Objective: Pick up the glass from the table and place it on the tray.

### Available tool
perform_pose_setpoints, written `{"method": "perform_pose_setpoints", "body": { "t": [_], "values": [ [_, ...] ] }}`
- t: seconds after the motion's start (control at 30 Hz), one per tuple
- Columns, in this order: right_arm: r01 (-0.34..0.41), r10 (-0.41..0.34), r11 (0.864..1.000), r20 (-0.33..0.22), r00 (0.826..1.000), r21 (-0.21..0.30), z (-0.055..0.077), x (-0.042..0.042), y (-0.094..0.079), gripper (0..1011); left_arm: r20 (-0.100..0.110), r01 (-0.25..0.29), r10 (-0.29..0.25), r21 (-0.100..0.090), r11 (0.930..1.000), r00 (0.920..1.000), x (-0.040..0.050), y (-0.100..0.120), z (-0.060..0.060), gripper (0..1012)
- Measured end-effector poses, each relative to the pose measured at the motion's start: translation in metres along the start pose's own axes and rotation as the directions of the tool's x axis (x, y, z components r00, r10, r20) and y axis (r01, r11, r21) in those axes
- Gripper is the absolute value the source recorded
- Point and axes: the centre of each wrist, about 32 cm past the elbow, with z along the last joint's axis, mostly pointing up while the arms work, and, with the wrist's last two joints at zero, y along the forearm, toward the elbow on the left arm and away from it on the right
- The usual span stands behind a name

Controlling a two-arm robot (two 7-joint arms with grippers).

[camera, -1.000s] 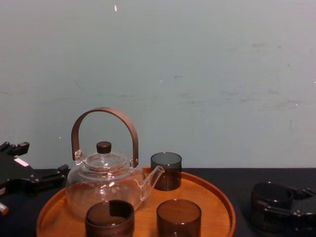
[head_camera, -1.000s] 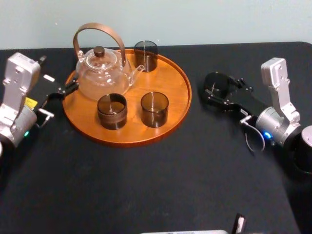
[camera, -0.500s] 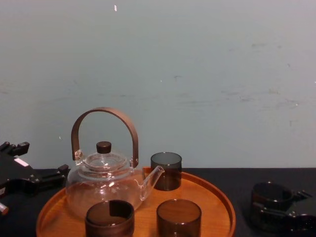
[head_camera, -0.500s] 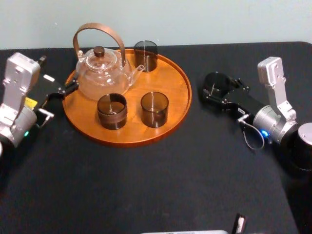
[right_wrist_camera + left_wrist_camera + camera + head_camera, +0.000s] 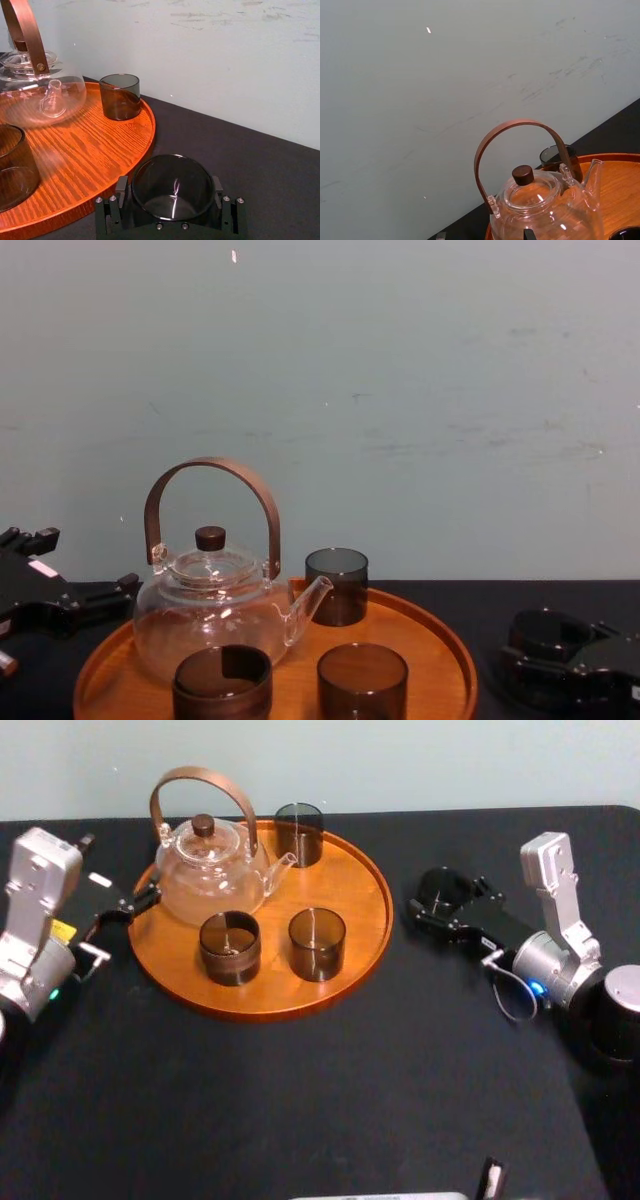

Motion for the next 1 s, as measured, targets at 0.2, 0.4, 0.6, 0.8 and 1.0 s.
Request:
{"method": "perform_pose_setpoints", "body": {
  "t": [0.2, 0.4, 0.6, 0.8, 1.0],
  "values": [
    [-0.003, 0.003, 1.000, 0.002, 1.000, -0.004, 0.0001, 0.0011, 0.0045, 1002, 0.000, 0.000, 0.000, 0.000, 1.0000, 1.0000, 0.0000, 0.0000, 0.0000, 1001],
    [-0.003, 0.003, 1.000, 0.003, 1.000, -0.003, 0.0003, 0.0014, 0.0043, 1002, 0.000, 0.000, 0.000, 0.000, 1.0000, 1.0000, 0.0000, 0.0000, 0.0000, 1001],
    [-0.002, 0.002, 1.000, 0.003, 1.000, -0.003, 0.0002, 0.0013, 0.0039, 1003, 0.000, 0.000, 0.000, 0.000, 1.0000, 1.0000, 0.0000, 0.0000, 0.0000, 1001],
    [-0.002, 0.002, 1.000, 0.003, 1.000, -0.003, 0.0003, 0.0014, 0.0037, 913, 0.000, 0.000, 0.000, 0.000, 1.0000, 1.0000, 0.0000, 0.0000, 0.0000, 1001],
    [-0.002, 0.002, 1.000, 0.003, 1.000, -0.003, 0.0003, 0.0015, 0.0035, 905, 0.000, 0.000, 0.000, 0.000, 1.0000, 1.0000, 0.0000, 0.0000, 0.0000, 1001]
  ]
}}
